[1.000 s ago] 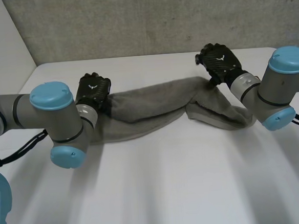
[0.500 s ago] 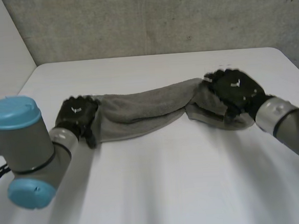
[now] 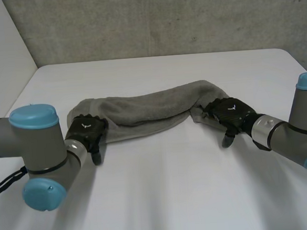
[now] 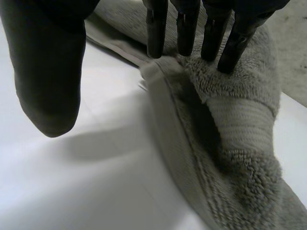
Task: Fold the towel.
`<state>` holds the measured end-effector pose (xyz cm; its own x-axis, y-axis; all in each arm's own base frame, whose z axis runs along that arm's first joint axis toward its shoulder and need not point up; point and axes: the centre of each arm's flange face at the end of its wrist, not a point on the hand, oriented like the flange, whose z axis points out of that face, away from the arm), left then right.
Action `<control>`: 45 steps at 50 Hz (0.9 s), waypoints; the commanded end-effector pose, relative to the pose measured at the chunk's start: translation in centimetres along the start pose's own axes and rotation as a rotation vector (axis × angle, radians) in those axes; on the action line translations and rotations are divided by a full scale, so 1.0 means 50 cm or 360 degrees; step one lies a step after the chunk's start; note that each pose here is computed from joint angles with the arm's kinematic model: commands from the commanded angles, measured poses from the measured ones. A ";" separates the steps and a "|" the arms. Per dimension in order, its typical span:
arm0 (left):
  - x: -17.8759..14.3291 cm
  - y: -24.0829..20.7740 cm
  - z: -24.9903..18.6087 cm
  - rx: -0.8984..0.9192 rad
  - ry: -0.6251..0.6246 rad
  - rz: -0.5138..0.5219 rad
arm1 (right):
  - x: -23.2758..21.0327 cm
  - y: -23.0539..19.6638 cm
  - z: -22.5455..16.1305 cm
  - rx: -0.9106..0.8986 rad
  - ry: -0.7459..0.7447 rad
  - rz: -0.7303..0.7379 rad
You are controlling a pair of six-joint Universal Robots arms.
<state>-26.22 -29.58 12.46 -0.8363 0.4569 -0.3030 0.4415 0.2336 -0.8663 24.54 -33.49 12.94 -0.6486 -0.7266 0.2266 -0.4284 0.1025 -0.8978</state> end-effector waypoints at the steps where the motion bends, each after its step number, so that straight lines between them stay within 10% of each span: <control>1: -0.002 -0.008 0.022 0.0028 -0.0011 0.0001 | 0.033 0.008 0.038 -0.0006 0.0108 -0.0017; 45: -0.009 -0.032 0.087 0.0194 -0.0075 -0.0007 | 0.047 0.008 0.109 0.0095 0.0198 0.0033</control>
<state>-27.78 -33.48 12.10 -0.8484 0.4266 -0.3134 0.4107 0.1571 -0.8981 26.21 -38.88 10.93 -0.7314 -0.6342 0.2506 -0.3807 0.0749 -0.9217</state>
